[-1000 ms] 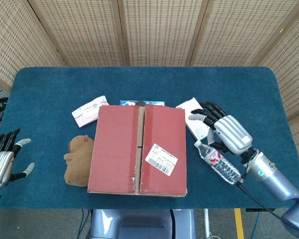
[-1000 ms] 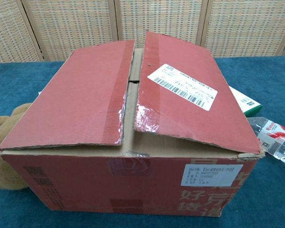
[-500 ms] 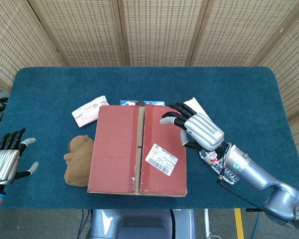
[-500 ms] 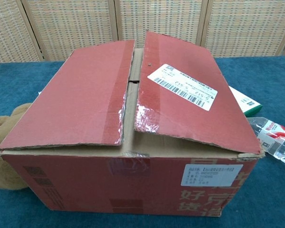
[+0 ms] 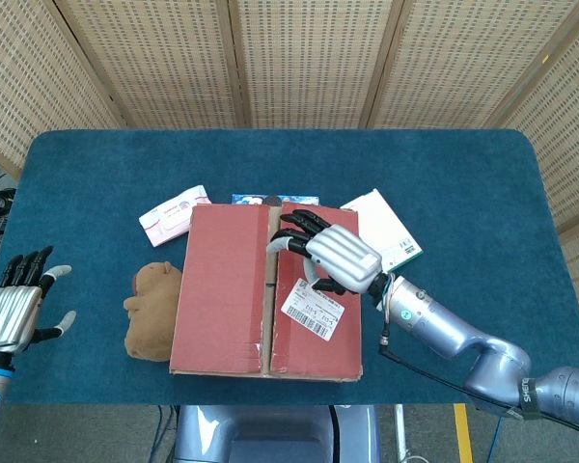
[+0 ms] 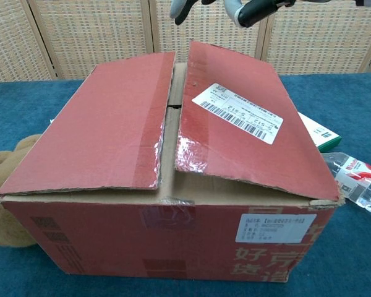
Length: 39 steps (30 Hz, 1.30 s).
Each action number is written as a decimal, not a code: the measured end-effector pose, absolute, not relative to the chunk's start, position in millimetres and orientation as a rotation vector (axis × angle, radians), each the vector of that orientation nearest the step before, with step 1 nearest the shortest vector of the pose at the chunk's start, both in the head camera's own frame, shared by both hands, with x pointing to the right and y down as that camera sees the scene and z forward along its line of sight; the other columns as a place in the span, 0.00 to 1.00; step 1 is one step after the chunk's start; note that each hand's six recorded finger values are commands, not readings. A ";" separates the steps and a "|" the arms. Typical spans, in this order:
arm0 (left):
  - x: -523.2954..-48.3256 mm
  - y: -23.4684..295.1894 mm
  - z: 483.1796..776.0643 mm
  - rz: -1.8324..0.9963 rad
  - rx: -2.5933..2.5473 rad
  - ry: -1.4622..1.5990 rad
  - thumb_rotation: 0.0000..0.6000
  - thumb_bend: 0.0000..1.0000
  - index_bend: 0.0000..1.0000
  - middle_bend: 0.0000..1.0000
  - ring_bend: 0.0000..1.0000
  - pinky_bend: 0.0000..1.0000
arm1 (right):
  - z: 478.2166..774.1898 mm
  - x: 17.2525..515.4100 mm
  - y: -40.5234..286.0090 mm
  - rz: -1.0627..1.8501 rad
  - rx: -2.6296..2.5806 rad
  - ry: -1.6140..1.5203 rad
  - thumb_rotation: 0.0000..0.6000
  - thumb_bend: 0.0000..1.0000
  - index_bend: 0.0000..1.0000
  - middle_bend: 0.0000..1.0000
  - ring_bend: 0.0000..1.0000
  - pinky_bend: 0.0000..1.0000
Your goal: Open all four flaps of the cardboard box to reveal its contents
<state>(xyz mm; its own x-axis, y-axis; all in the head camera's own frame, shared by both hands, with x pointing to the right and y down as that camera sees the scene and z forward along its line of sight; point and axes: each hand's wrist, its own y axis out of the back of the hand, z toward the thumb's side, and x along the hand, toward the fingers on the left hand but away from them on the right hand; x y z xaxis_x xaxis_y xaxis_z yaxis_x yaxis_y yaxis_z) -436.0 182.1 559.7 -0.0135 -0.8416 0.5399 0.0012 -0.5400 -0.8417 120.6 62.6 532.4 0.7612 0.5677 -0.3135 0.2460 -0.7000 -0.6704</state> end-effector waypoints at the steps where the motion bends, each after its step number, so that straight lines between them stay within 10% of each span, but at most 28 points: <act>1: -436.3 182.3 559.9 -1.631 -1.605 0.889 0.83 0.32 0.21 0.00 0.00 0.00 | 533.3 118.8 63.0 0.681 -2.336 -0.601 1.00 1.00 0.25 0.24 0.00 0.00; 39: -453.1 191.7 567.2 -1.725 -1.607 0.903 0.83 0.33 0.20 0.00 0.00 0.00 | 579.1 107.2 64.8 0.787 -2.333 -0.530 1.00 1.00 0.29 0.36 0.00 0.00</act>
<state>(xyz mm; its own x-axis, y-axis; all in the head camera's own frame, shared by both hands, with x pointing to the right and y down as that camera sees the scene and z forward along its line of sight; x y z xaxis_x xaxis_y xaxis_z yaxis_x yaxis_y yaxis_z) -453.1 191.7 567.2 -0.0798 -0.8089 0.5825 -0.0178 -0.5831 -0.8122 107.2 64.8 579.1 0.7430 0.5355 -0.4016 0.1708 -0.7318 -0.6598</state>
